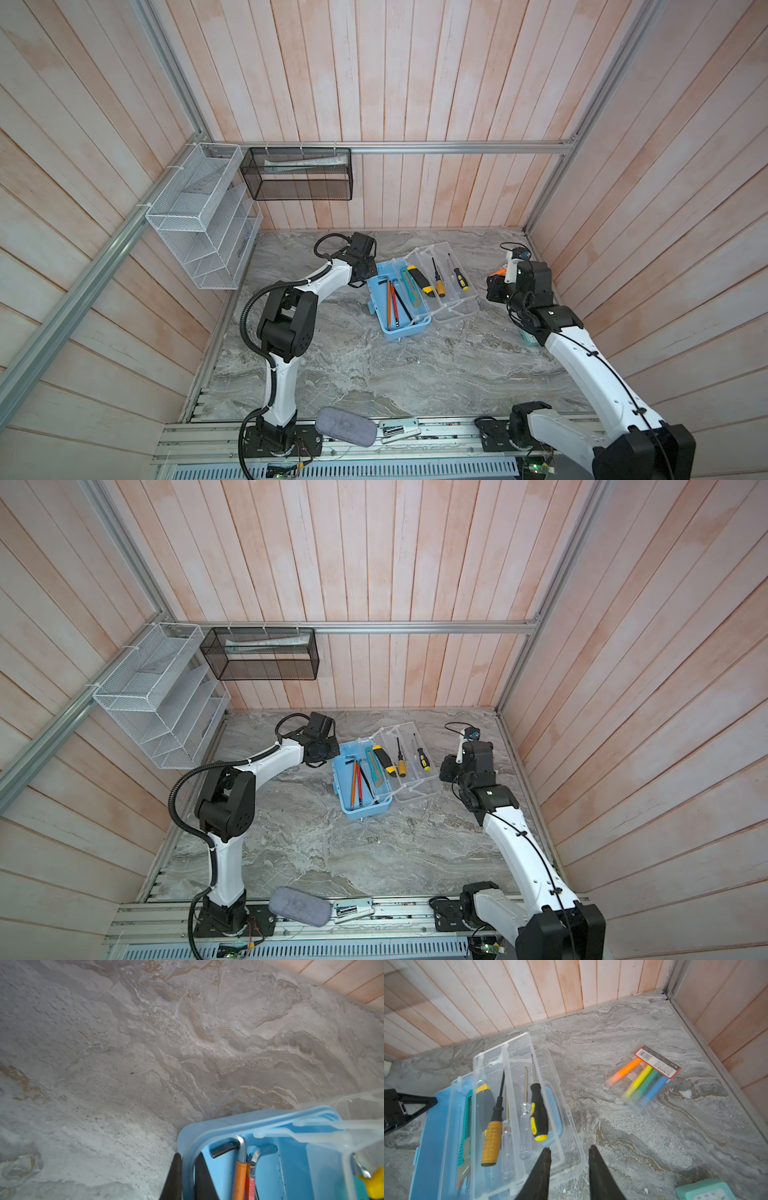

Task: Pack the tool kit
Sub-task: 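Move the right gripper to the clear lid's free edge and grasp it, then swing the clear lid up and over onto the box with the right gripper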

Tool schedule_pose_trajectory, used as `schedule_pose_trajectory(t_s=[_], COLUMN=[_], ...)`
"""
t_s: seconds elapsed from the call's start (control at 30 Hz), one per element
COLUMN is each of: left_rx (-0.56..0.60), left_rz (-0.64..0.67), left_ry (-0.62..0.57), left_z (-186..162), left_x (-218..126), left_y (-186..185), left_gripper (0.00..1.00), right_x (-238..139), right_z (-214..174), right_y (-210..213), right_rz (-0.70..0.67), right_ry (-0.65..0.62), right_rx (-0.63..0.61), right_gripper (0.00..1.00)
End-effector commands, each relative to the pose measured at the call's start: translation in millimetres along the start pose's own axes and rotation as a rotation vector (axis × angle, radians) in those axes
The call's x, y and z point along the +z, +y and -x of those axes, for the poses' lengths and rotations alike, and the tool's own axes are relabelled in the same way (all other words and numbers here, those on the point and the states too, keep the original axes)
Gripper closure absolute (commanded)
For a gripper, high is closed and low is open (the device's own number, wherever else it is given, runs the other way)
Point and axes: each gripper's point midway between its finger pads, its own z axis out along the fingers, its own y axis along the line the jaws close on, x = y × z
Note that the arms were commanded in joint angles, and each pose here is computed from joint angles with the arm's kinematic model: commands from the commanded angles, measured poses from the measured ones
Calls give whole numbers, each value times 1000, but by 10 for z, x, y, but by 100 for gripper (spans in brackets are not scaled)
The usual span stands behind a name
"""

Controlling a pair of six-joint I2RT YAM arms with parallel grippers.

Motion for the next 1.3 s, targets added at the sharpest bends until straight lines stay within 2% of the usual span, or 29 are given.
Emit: schedule_pose_trajectory(t_s=[0.0,0.2,0.47,0.67,1.0,1.27], left_rx=[69,185,229,217,126,111], left_rz=[-29,-114,-201,-226,-278,-285], left_ry=[-53,-62,-44,-18,46,47], left_z=[164,248,188,38,-242,-246], left_x=[103,138,100,47,-99,-132], left_y=[-102,-307,-454,-463,-410,-423], left_gripper=[100,100,100,100,100,100], right_x=[95,337,577,588,502,518], right_z=[-333,-794,-1022,-1130,-1379,-1483], right_y=[-63,-131,-60,-84,-153,-170], right_rz=[70,112,174,173,164,163], right_ry=[73,165,270,283,302,324], right_rx=[110,193,191,199,218,227], right_gripper=[67,67,68,68,70,78])
